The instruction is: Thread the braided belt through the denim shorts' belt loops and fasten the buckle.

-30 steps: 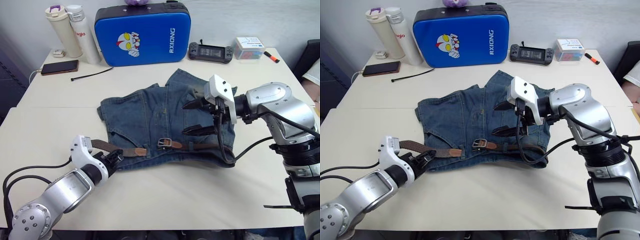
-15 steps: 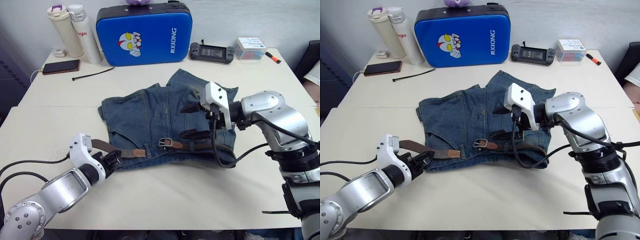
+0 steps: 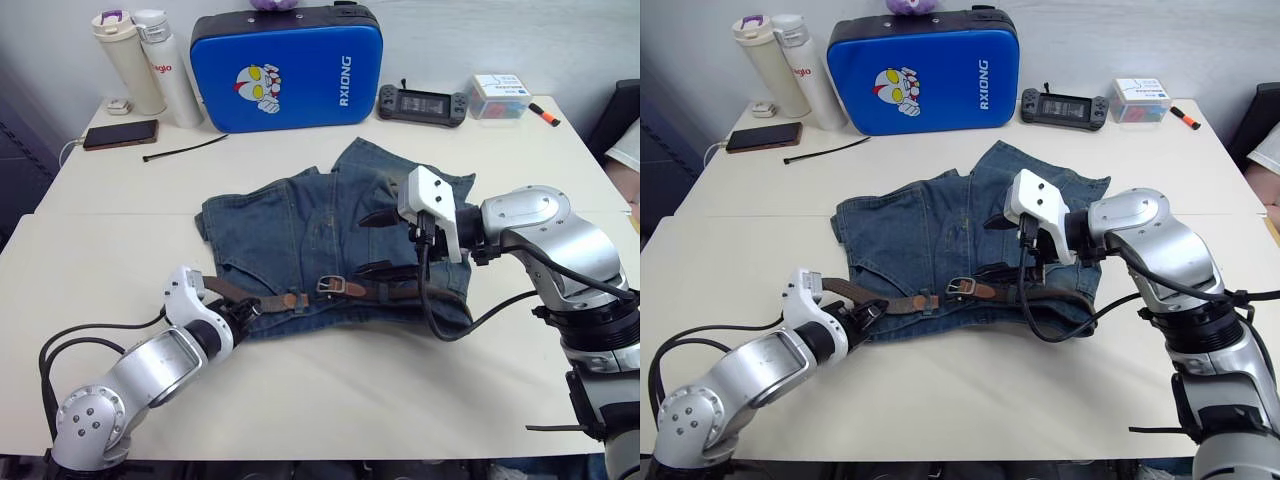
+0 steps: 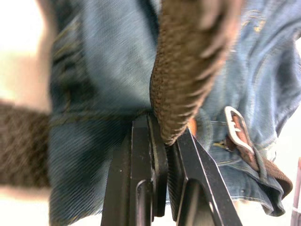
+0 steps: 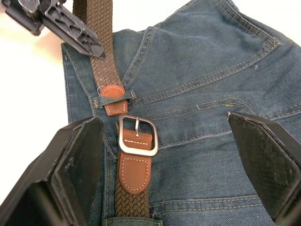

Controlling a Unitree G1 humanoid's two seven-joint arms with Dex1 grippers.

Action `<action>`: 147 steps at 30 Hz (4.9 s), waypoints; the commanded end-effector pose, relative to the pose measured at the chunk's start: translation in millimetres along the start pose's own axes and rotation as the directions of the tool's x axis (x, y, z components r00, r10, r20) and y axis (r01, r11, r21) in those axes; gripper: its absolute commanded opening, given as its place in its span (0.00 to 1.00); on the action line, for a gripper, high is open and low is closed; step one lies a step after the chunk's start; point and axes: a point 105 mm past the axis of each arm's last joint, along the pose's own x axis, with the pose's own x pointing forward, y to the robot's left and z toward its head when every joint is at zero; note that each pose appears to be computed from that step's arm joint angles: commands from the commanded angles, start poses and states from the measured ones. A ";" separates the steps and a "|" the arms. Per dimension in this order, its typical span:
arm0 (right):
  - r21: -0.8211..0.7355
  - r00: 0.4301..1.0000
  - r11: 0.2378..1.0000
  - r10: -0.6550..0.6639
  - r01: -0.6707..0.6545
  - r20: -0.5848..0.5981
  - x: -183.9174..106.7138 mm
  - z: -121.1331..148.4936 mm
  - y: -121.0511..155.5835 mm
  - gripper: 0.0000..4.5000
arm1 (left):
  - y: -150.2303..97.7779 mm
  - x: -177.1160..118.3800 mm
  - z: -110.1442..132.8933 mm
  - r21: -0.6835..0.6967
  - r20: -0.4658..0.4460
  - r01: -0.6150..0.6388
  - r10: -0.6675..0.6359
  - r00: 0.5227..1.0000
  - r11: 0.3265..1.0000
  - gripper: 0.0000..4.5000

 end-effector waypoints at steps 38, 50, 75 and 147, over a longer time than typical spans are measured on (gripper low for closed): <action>-0.608 0.993 0.791 0.001 -0.074 -0.119 45.6 -41.2 51.6 1.00 | -14.8 44.4 -30.7 0.090 -0.323 0.208 -0.169 0.931 0.974 0.00; -0.580 0.999 0.814 0.043 -0.038 -0.006 24.5 -7.5 47.3 1.00 | -10.2 38.1 -18.5 0.144 -0.330 0.247 -0.188 0.925 0.958 0.18; -0.406 0.992 0.905 0.120 -0.125 -0.040 7.1 3.6 46.1 1.00 | -18.7 -58.3 16.7 0.600 -0.619 0.537 -0.082 0.781 0.593 0.62; -0.591 0.997 0.805 0.072 -0.055 0.005 76.8 -40.2 63.2 0.37 | 31.0 -5.1 0.6 0.686 -0.616 0.475 0.092 0.783 0.550 0.00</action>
